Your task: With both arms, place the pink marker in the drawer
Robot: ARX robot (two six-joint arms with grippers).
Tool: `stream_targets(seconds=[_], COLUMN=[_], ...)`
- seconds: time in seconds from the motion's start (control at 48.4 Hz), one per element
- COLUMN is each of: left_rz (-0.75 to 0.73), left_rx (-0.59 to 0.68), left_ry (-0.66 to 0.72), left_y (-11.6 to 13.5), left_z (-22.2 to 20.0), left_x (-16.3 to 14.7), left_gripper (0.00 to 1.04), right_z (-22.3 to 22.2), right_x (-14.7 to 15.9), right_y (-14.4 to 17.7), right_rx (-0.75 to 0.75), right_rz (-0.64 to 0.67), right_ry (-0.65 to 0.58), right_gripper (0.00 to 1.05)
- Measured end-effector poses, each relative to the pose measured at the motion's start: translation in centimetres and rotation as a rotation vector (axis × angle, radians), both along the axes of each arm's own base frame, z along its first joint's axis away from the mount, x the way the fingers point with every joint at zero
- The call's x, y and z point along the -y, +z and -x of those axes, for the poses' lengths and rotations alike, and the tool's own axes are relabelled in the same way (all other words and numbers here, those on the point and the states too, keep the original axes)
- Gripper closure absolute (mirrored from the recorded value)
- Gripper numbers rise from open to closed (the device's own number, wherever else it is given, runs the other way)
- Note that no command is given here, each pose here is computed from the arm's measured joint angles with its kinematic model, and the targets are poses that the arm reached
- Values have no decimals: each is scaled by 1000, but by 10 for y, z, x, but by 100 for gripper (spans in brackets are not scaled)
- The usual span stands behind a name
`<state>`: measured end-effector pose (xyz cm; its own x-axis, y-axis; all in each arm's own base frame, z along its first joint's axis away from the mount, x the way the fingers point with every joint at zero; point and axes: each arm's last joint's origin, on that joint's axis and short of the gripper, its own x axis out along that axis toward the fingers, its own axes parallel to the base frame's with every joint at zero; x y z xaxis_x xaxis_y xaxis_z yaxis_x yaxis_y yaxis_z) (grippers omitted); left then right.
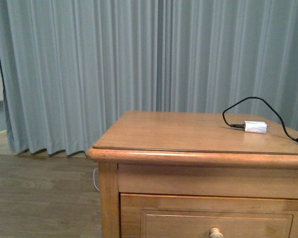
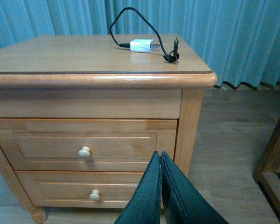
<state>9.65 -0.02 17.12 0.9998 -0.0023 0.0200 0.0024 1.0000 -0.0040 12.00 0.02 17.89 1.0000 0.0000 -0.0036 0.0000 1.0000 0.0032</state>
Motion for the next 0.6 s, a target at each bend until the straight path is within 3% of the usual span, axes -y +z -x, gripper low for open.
stream_targets(seconds=[0.599], left_rz=[0], left_rx=[-1], left_ry=[0], left_y=[0], left_z=[0], left_x=[0], left_gripper=[6], right_z=[19], right_x=[0], right_y=[-15], right_rx=[-24], right_rz=[1], right_ry=[1], right_gripper=[103])
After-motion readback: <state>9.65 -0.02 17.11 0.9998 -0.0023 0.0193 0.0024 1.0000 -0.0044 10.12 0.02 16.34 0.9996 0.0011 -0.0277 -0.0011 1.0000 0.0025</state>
